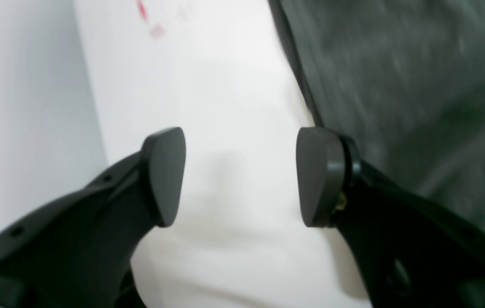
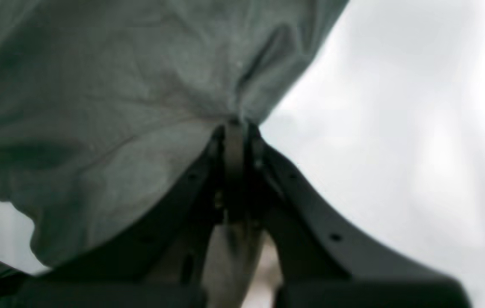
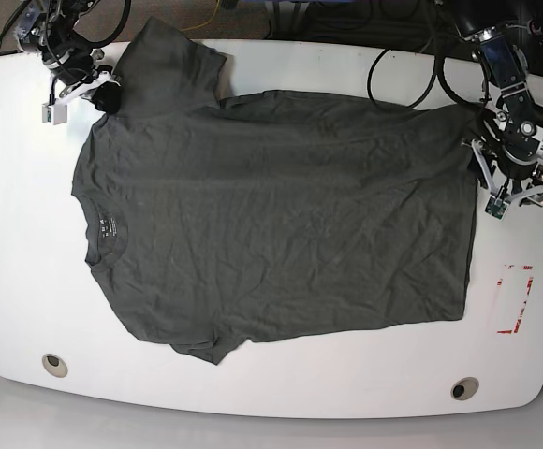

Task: Layout the t-shirt on the table in an organized manner, then fold the t-shirt properly
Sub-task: 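Release the shirt with the left gripper and move it along the edge, then grasp the shirt's collar-side corner with the left gripper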

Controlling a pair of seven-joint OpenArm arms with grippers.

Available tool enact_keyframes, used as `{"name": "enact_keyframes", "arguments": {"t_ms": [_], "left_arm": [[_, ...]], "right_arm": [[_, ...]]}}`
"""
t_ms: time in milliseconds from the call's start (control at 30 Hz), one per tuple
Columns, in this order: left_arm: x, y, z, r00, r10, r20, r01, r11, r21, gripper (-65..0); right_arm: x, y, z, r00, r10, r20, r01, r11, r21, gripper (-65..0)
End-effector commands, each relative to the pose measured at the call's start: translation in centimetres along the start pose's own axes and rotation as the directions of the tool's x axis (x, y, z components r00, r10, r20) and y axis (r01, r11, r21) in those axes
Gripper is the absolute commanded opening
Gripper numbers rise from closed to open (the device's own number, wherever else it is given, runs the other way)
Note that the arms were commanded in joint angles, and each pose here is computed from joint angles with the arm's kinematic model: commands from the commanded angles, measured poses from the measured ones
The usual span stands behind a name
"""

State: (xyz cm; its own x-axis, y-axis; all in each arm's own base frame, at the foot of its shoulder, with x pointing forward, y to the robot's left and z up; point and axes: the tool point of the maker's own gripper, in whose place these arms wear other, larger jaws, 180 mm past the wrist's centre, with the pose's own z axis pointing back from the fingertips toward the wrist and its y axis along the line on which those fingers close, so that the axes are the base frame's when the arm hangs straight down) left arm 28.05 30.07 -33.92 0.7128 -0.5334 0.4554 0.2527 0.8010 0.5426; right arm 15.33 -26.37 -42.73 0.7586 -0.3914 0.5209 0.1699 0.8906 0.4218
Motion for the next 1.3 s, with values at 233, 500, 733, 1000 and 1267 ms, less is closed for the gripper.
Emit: {"name": "enact_keyframes", "arguments": {"t_ms": [233, 500, 733, 1000, 1267], "left_arm": [[-4.0, 2.5, 1.2, 0.989, 0.130, -0.064, -0.125, 0.988, 0.087, -26.6], [-8.5, 3.4, 2.3, 0.950, 0.227, -0.213, -0.199, 0.970, 0.142, -26.5], [-9.8, 1.3, 2.5, 0.945, 0.219, -0.242, -0.200, 0.975, 0.098, -26.5], [-7.8, -1.1, 2.3, 0.965, 0.242, -0.100, -0.244, 0.970, -0.013, -26.7], [-6.0, -2.8, 2.5, 0.973, 0.230, 0.030, -0.228, 0.971, -0.075, -26.7]], "right_arm": [[0.1, 0.0, -0.1, 0.998, 0.047, -0.040, -0.047, 0.999, -0.001, -65.0], [0.0, 0.0, -0.1, 0.998, 0.045, -0.043, -0.045, 0.999, 0.000, -65.0], [0.1, 0.2, -0.2, 0.998, 0.045, -0.041, -0.045, 0.999, 0.003, -65.0], [0.4, 0.3, -0.3, 0.998, 0.047, -0.034, -0.047, 0.999, 0.006, -65.0], [0.4, 0.3, -0.3, 0.998, 0.047, -0.034, -0.047, 0.999, 0.006, -65.0]]}}
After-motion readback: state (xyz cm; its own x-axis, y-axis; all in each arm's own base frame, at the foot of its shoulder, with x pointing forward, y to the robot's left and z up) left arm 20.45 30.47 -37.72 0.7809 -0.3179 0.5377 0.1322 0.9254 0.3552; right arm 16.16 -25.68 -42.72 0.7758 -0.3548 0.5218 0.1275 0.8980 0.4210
